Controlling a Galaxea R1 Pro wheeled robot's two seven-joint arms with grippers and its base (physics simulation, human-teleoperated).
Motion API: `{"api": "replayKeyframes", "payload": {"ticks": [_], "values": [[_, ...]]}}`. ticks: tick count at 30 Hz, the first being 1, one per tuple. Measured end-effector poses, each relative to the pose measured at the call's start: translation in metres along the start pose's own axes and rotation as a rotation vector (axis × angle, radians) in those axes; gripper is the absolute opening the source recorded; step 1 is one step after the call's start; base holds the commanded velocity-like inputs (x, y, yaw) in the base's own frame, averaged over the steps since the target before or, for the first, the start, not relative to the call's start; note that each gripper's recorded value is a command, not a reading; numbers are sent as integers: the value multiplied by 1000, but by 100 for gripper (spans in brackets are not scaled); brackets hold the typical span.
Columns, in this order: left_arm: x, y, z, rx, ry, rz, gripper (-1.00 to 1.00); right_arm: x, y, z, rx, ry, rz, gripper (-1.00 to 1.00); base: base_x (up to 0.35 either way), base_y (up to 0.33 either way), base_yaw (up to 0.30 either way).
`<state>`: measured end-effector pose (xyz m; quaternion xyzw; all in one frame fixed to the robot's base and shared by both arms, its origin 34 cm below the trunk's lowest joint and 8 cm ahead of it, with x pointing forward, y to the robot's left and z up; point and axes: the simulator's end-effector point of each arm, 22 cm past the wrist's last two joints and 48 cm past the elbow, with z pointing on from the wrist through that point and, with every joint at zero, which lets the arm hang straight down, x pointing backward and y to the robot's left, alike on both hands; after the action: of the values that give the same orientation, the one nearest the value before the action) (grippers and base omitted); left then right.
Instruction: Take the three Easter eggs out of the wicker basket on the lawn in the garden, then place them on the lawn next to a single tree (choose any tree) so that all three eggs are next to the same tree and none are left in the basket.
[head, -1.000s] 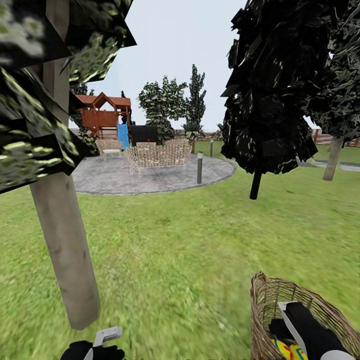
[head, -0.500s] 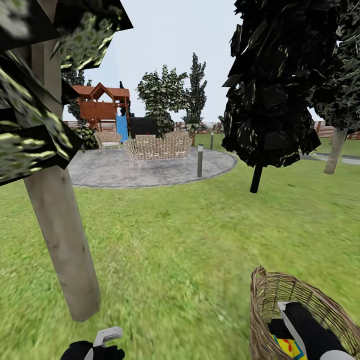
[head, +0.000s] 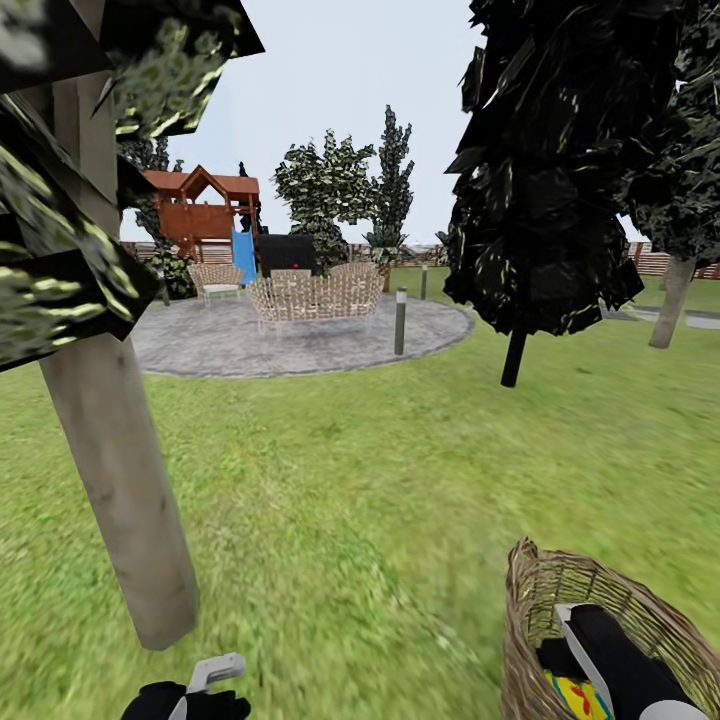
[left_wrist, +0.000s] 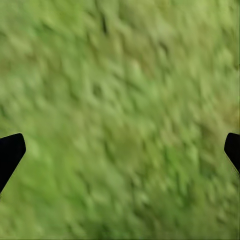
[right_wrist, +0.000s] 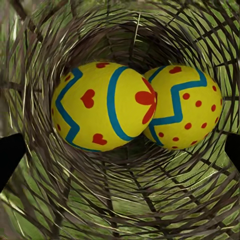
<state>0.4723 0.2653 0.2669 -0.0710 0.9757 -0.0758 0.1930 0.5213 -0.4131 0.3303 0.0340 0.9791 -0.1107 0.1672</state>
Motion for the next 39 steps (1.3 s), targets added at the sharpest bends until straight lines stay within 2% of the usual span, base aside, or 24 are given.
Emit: {"api": "replayKeyframes", "payload": {"ticks": [20,25,27,32,39], "values": [[3,-8,2,9,5,3,100,0,1,0,1,1,-3,100,56,0,0],[3,-10,2,11,4,4,100,0,1,0,0,0,-4,100,216,0,0],[11,-8,4,8,23,0,100,0,1,0,2,1,-4,100,47,0,0],[14,-6,5,5,29,-3,100,1,-4,0,7,2,0,100,4,0,0],[25,-2,13,-6,59,-4,100,15,-4,13,11,43,-7,100,0,0,0]]}}
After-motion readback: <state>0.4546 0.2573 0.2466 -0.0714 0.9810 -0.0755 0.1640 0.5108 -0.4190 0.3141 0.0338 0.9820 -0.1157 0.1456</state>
